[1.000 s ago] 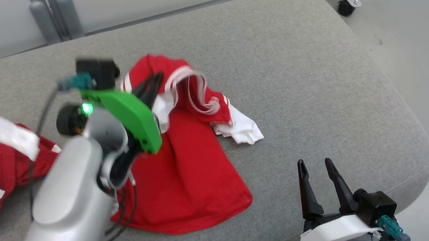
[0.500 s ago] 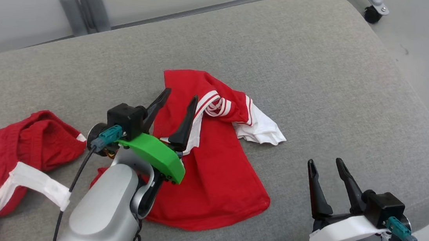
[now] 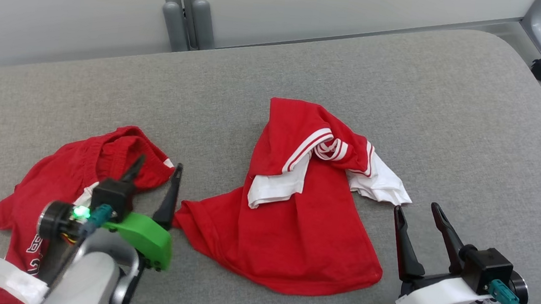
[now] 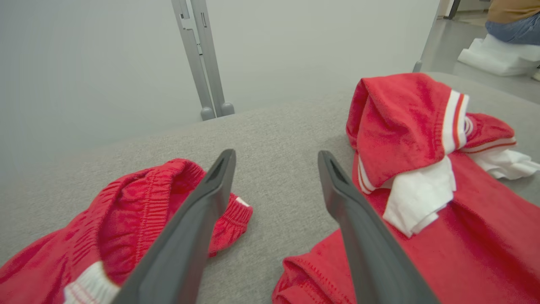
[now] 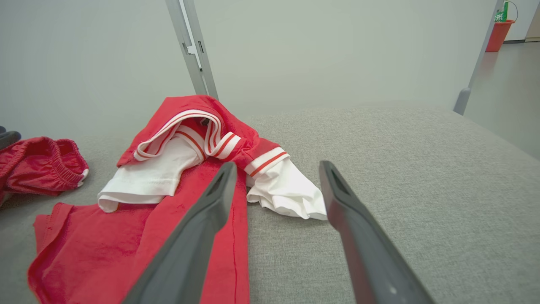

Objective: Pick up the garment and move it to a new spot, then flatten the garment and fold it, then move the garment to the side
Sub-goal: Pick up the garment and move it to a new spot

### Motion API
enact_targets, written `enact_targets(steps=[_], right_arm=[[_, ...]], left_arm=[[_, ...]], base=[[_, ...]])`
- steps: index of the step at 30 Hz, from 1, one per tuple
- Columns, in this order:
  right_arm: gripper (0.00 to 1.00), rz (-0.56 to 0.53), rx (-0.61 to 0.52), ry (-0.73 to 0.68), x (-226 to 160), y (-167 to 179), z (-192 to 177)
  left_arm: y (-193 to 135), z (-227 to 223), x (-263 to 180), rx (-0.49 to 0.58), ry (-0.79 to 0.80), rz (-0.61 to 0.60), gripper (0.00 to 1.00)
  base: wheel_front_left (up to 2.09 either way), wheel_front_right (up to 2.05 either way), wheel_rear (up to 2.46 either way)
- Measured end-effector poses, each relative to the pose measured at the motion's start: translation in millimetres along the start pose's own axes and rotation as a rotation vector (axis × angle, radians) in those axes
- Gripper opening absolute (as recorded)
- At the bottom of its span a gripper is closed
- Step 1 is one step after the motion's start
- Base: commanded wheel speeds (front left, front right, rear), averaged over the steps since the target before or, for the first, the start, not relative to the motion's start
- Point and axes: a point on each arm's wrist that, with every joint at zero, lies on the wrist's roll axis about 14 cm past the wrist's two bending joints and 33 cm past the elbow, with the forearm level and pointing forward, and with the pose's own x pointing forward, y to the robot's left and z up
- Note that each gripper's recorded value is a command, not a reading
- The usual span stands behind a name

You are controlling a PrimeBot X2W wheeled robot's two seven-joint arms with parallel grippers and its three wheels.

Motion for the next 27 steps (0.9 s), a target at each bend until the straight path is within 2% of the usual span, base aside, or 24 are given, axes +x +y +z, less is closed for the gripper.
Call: enact_targets(steps=[4, 7, 14, 15, 18, 21, 23, 27], right_arm=[[1.0, 0.029, 0.006, 0.008, 5.1, 9.3, -3.1], [1.0, 0.023, 0.017, 0.024, 4.0, 8.1, -8.3], [1.0, -0.02, 0.03, 0.044, -0.8, -3.9, -14.1], [1.0, -0.027, 0.029, 0.046, -1.4, -6.4, -14.4], [1.0, -0.052, 0.028, 0.051, -4.5, -13.8, -15.5], [1.0, -0.073, 0.03, 0.051, -7.4, -20.1, -15.4], [1.0, -0.081, 0.032, 0.055, -10.1, -22.3, -17.0], [1.0, -0.061, 0.039, 0.066, -10.3, -15.4, -20.9]], left_arm=[[60.4, 1.9, 2.6, 0.091, 0.071, 0.13, 1.0], [85.6, -19.8, -0.1, 0.125, 0.209, 0.175, 1.0], [97.0, -62.9, 2.0, 0.113, 0.444, 0.16, 1.0], [94.6, -73.1, 0.4, 0.094, 0.491, 0.147, 0.0], [89.1, -98.7, -7.3, 0.068, 0.611, 0.12, 0.0], [97.7, -92.0, -3.2, 0.042, 0.573, 0.159, 0.0], [115.5, -77.8, -2.1, 0.023, 0.509, 0.223, 0.0], [184.2, -47.0, -26.3, 0.023, 0.417, 0.435, 0.0]], base=[[0.0, 0.0, 0.0], [0.0, 0.0, 0.0], [0.0, 0.0, 0.0], [0.0, 0.0, 0.0], [0.0, 0.0, 0.0], [0.0, 0.0, 0.0], [0.0, 0.0, 0.0], [0.0, 0.0, 0.0]])
